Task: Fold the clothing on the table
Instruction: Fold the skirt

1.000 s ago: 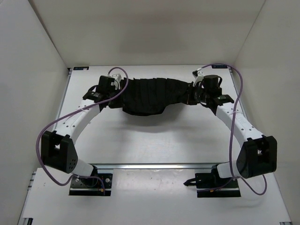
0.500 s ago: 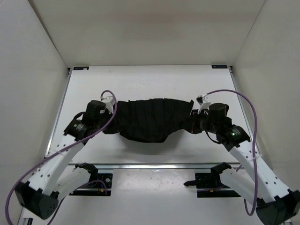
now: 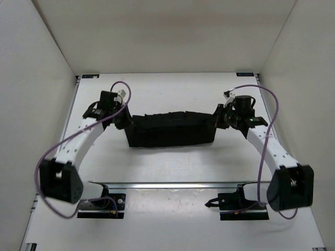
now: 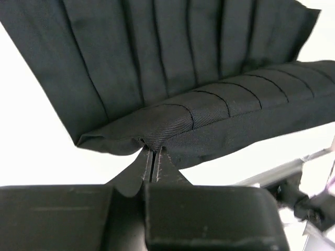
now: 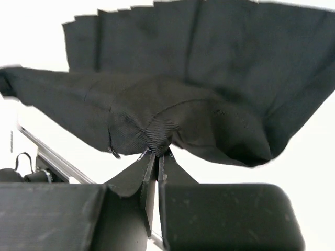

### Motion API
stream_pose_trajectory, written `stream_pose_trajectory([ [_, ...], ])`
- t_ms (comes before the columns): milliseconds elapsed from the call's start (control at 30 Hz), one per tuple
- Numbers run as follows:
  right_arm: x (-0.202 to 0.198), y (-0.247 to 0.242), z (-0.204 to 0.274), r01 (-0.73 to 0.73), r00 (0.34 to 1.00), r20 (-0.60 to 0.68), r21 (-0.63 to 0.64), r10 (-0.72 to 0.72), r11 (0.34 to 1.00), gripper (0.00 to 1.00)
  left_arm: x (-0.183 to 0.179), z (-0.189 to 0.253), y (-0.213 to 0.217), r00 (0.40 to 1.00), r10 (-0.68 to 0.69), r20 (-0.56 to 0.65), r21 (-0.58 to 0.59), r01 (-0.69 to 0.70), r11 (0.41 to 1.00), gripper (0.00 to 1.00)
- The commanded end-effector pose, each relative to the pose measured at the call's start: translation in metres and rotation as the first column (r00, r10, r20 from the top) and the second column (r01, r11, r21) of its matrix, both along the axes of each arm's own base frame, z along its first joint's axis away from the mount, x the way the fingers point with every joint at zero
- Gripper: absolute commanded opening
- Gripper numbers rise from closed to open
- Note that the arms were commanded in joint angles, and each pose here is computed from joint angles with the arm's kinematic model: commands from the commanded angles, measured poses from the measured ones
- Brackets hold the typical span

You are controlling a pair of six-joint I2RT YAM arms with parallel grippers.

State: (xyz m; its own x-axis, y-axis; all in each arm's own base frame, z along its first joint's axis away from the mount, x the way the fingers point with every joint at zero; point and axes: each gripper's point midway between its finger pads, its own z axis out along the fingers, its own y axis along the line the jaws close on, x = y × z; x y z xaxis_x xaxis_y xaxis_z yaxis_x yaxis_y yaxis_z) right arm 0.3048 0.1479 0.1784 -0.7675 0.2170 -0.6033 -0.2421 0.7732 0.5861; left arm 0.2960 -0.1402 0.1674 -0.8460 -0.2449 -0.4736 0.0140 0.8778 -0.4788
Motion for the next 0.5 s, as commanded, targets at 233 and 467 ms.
stream_pose_trajectory([
  [233,0.099,0.014,-0.027,-0.078,0.996,0.039,-0.001,0.078,0.997,0.00,0.094,-0.055,0.007,0.997,0.026,-0.075,0.071,-0.021,0.997,0.07],
  [467,0.130,0.009,-0.046,-0.054,0.998,-0.044,-0.007,0.053,0.999,0.00,0.140,-0.063,-0.004,0.996,0.015,-0.084,0.104,-0.006,0.995,0.47],
])
